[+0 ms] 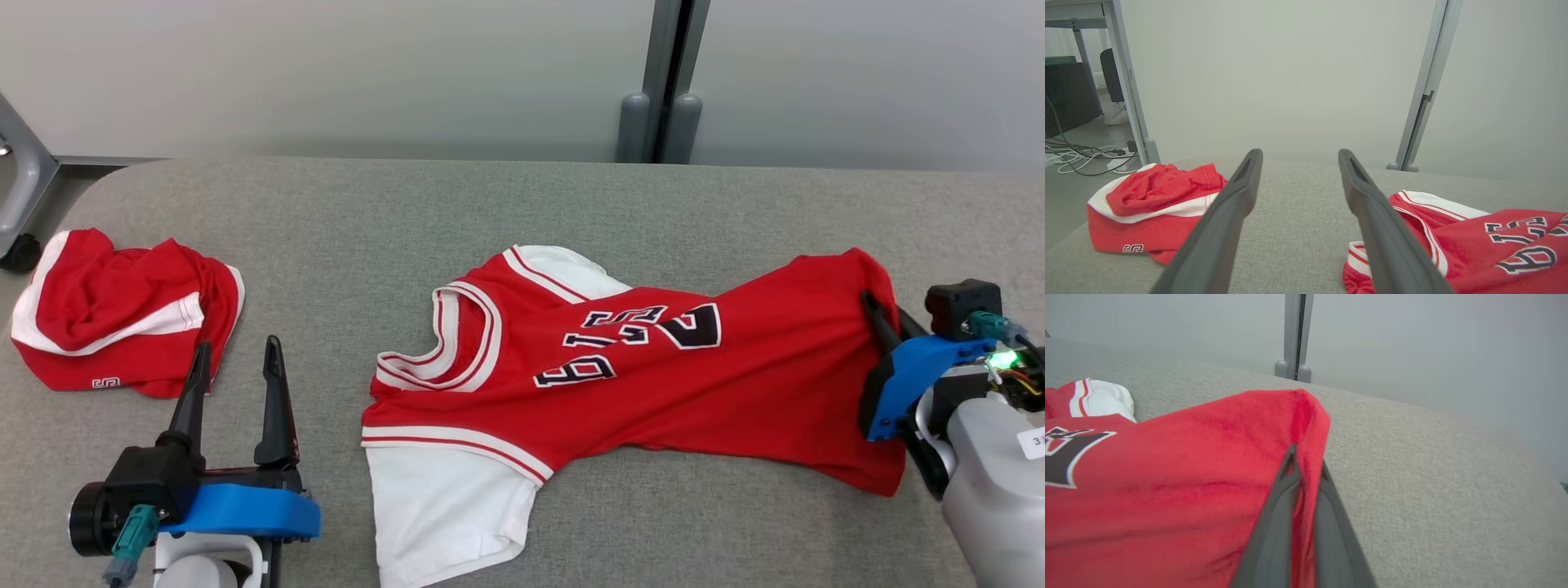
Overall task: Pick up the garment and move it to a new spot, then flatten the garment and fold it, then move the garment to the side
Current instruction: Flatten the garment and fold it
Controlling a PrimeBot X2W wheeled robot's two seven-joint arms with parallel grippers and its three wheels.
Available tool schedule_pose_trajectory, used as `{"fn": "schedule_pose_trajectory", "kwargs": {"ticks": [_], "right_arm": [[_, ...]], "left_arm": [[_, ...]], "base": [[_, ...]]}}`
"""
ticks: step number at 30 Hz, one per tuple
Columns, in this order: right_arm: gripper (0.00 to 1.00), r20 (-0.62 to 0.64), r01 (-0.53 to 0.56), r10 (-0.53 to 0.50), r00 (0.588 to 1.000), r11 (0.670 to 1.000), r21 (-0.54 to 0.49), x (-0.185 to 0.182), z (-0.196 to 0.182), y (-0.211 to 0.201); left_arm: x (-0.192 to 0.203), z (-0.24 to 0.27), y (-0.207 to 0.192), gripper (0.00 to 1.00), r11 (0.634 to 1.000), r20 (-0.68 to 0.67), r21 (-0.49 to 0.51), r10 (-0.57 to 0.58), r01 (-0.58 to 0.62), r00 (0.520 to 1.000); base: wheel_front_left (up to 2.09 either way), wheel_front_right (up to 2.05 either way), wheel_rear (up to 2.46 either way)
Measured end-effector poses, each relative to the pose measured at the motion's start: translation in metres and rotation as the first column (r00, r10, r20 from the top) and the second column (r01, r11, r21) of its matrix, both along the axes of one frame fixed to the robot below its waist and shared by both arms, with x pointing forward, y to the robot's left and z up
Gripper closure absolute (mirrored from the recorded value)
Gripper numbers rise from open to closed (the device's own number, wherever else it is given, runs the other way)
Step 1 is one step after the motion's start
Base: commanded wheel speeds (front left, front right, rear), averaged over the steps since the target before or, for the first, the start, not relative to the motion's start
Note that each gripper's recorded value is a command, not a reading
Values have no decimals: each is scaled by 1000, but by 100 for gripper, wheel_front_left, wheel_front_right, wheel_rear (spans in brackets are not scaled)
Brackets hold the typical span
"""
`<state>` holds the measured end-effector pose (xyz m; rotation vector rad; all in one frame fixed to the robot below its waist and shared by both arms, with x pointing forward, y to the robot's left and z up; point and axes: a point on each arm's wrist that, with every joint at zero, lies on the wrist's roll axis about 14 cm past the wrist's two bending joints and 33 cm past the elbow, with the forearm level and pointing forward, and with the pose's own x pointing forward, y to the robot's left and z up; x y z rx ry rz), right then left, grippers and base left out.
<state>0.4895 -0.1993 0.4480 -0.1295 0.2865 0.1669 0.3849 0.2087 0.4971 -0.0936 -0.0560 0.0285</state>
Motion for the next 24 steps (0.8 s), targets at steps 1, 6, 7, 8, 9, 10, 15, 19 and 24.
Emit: {"fn": "schedule_pose_trajectory", "kwargs": {"ticks": [1,6,7,8,9,10,15,19,24], "right_arm": [[100,0,7,-7,1000,1000,-4,0,0,-3],[0,-15,29,-29,999,1000,4,-2,-7,-6],[0,-11,33,-33,999,999,4,-1,-6,-7],[0,-3,37,-37,999,999,10,1,-3,-7],[0,7,39,-39,999,999,16,2,0,-6],[0,18,41,-42,999,999,20,3,4,-5],[0,171,64,-72,983,997,49,13,50,-16],[0,265,118,-137,954,989,86,-1,73,-37],[0,342,153,-185,921,981,117,-30,87,-47]], "left_arm": [[0,-1,0,0,1000,-2,-1,-1,1,1000],[4,-5,-5,0,1000,-12,-5,-14,14,1000],[4,-5,-6,0,1000,-13,-5,-16,16,1000],[5,-5,-6,0,1000,-14,-5,-18,17,1000],[5,-5,-7,0,1000,-14,-5,-19,19,1000],[6,-5,-8,0,1000,-13,-4,-22,22,1000],[8,-1,-12,0,999,-1,0,-34,34,999],[5,1,-13,0,999,6,4,-38,38,999],[-1,4,-14,0,999,12,11,-42,42,999]], "base": [[0,0,0],[0,0,0],[0,0,0],[0,0,0],[0,0,0],[0,0,0],[0,0,0],[0,0,0],[0,0,0]]}}
